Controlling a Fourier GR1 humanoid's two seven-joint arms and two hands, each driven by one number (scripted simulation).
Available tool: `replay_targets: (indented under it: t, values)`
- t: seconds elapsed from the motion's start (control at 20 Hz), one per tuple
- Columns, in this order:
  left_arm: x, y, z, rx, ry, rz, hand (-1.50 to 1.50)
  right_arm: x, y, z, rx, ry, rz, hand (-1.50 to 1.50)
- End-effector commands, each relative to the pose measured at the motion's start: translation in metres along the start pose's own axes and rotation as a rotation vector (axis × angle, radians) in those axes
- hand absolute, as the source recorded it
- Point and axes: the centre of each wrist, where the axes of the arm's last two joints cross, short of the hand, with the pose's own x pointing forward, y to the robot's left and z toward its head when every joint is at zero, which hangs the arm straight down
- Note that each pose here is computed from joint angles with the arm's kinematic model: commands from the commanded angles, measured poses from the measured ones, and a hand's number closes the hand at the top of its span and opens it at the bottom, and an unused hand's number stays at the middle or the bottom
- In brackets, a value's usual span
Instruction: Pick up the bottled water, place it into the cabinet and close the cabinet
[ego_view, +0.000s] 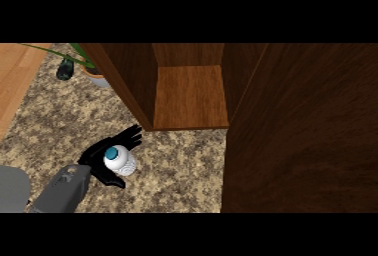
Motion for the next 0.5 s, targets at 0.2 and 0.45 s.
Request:
replay_targets:
  t: [0.2, 0.45]
  values:
    - [-0.014, -0.011, -0.006, -0.23, -0.082, 0.138, -1.5, -0.005, -0.006, 0.004, -0.015, 0.014, -0.008, -1.5]
    - [-0.005, -0.013, -0.012, -0.277, -0.098, 0.115, 1.5, -0.003, 0.004, 0.004, -0.008, 0.004, -0.026, -1.5]
